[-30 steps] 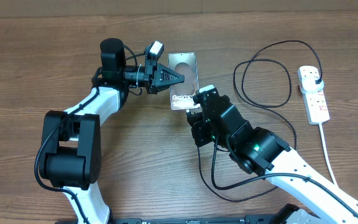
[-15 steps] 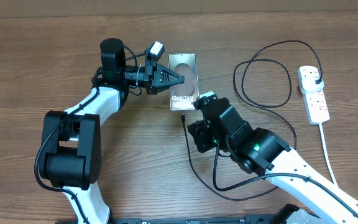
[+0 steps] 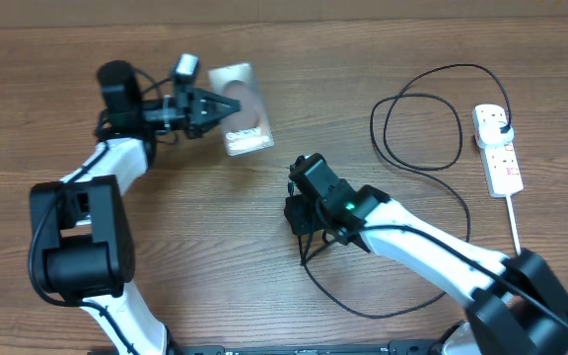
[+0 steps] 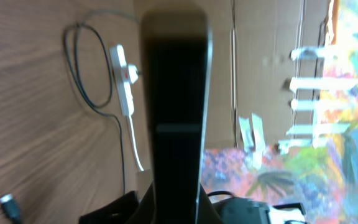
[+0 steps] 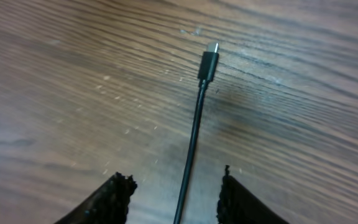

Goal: Plug charger to phone and switch on socket

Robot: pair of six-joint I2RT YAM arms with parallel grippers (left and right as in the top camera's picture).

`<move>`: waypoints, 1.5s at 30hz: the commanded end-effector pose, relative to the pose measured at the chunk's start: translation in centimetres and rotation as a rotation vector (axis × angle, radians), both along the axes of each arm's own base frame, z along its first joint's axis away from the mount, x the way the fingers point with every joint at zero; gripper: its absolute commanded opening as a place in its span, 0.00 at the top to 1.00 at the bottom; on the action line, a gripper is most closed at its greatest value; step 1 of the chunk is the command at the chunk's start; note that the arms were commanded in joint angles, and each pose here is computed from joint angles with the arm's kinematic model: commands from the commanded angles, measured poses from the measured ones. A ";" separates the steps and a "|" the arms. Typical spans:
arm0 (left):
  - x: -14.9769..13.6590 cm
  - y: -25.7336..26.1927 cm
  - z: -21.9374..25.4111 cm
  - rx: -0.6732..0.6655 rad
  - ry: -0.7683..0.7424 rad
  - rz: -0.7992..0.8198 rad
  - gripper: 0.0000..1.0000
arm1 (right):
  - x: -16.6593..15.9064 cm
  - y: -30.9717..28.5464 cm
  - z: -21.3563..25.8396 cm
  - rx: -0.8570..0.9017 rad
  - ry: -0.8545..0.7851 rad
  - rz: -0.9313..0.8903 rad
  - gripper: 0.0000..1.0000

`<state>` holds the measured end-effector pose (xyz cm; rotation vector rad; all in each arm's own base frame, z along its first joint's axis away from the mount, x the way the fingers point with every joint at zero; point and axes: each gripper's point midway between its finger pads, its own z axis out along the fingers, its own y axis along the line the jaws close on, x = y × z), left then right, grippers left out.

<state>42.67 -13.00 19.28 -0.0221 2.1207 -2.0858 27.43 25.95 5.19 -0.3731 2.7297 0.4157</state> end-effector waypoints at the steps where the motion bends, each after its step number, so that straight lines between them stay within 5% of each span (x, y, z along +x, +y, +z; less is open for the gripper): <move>1: 0.3 1.5 0.9 0.001 -0.048 0.019 0.96 | 0.7 0.0 -1.4 -0.015 0.016 -0.032 0.48; 22: 0.4 2.5 0.9 -0.001 -0.055 0.033 0.96 | 3.5 1.6 -5.2 -0.176 -0.045 -0.096 0.53; 32: 0.4 3.5 0.9 -0.006 -0.044 0.045 0.96 | 2.3 0.6 -7.0 -0.282 0.081 -0.126 0.75; 41: 0.7 5.2 0.9 -0.006 -0.040 0.084 0.96 | 0.8 0.6 -7.1 -0.253 0.189 -0.147 0.72; 45: 0.7 5.2 0.9 -0.006 -0.040 0.084 0.96 | 0.6 0.7 -7.1 -0.248 0.200 -0.142 0.87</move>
